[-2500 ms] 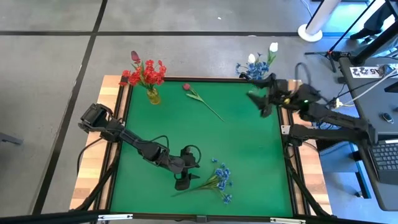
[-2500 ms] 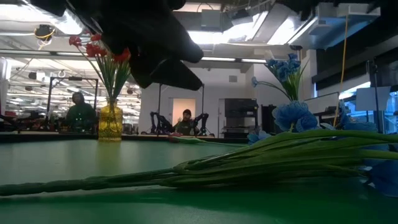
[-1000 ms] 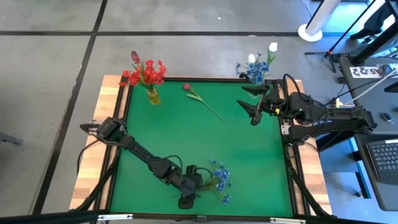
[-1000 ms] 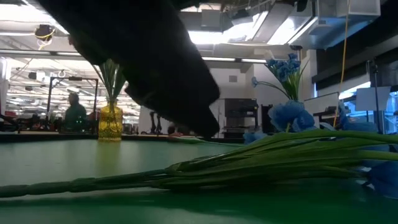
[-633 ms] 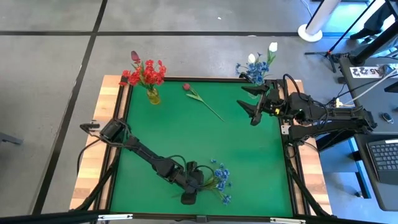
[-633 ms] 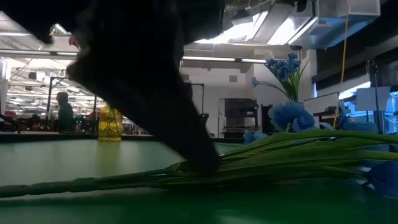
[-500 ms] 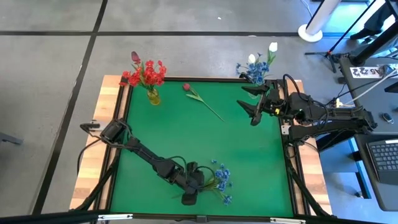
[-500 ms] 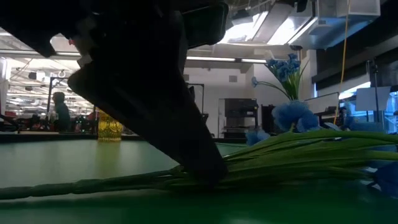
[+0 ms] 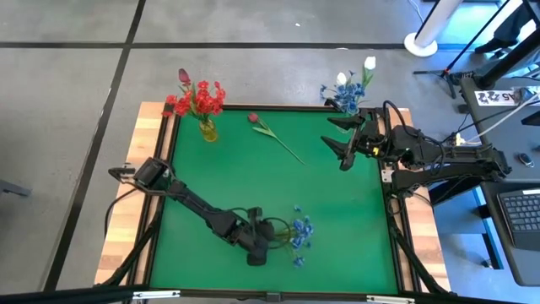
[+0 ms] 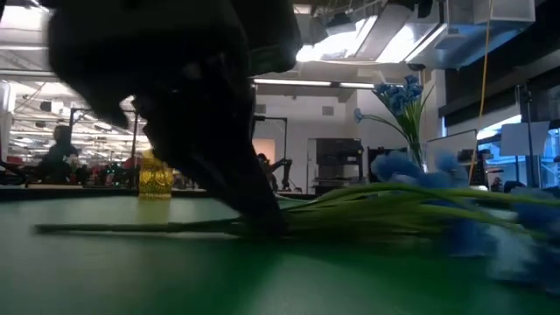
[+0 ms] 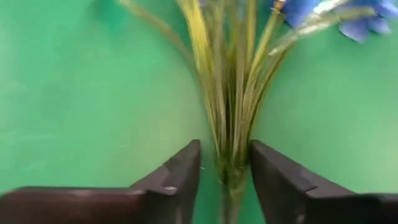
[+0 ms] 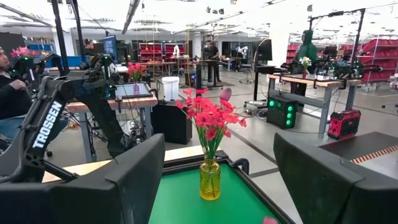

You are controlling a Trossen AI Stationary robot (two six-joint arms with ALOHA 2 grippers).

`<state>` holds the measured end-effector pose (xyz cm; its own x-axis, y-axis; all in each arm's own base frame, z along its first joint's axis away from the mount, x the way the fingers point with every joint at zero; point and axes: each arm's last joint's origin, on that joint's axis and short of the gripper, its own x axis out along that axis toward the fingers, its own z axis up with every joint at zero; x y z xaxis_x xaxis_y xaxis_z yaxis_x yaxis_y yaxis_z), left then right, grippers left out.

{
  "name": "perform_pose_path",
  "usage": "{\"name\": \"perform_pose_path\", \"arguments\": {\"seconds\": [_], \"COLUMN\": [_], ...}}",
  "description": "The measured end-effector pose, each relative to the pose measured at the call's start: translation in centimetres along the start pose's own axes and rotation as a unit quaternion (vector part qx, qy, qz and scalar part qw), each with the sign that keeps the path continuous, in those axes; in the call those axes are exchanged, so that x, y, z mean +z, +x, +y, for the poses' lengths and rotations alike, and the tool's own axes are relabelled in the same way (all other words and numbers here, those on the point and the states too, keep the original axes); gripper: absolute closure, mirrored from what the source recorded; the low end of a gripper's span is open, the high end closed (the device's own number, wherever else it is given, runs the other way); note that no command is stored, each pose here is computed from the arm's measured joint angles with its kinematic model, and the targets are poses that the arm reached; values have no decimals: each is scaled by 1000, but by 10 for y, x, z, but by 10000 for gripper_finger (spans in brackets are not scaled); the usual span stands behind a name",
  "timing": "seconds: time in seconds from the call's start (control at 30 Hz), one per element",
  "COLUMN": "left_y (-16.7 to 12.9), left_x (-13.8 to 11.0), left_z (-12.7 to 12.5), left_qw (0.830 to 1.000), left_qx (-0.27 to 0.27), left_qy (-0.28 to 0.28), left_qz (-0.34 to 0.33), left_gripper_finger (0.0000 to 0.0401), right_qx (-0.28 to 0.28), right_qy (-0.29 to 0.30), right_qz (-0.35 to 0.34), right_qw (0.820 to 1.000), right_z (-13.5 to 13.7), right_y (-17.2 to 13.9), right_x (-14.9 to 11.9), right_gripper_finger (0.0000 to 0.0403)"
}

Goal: Sort flowers into vase by color
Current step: Put the blue flower into the transparent vase

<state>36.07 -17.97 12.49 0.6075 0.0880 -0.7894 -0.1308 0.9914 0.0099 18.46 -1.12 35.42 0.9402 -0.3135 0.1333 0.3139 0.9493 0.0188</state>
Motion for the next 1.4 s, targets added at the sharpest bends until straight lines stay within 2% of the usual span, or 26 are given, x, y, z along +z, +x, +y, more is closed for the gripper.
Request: {"name": "perform_pose_path", "arguments": {"seconds": [0.23, 0.43, 0.57, 0.7, 0.83, 1.0, 1.23, 1.4], "left_y": [-25, -57, -73, -72, -55, -30, -5, 7], "left_x": [15, 34, 41, 39, 30, 22, 13, 8], "left_z": [16, 26, 28, 22, 16, 6, 11, 15], "left_qw": [999, 997, 997, 998, 999, 997, 998, 999], "left_qx": [44, 56, 33, 3, -9, -38, -20, -11], "left_qy": [-8, -8, -1, 6, 31, 56, 53, 51], "left_qz": [-13, -58, -70, -59, -33, -26, -5, 8], "left_gripper_finger": [389, 399, 399, 397, 370, 306, 219, 192], "right_qx": [6, 21, 21, 22, 22, 21, 18, 18], "right_qy": [7, 18, 33, 30, 34, 30, 23, 19], "right_qz": [-24, -61, -76, -52, -33, -18, 4, 16], "right_qw": [1000, 998, 996, 998, 999, 999, 1000, 1000], "right_z": [-3, -9, -13, -14, -14, -11, -8, -6], "right_y": [-10, -30, -45, -48, -47, -39, -28, -23], "right_x": [9, 23, 30, 27, 23, 18, 10, 6], "right_gripper_finger": [104, 104, 104, 104, 104, 104, 104, 104]}}
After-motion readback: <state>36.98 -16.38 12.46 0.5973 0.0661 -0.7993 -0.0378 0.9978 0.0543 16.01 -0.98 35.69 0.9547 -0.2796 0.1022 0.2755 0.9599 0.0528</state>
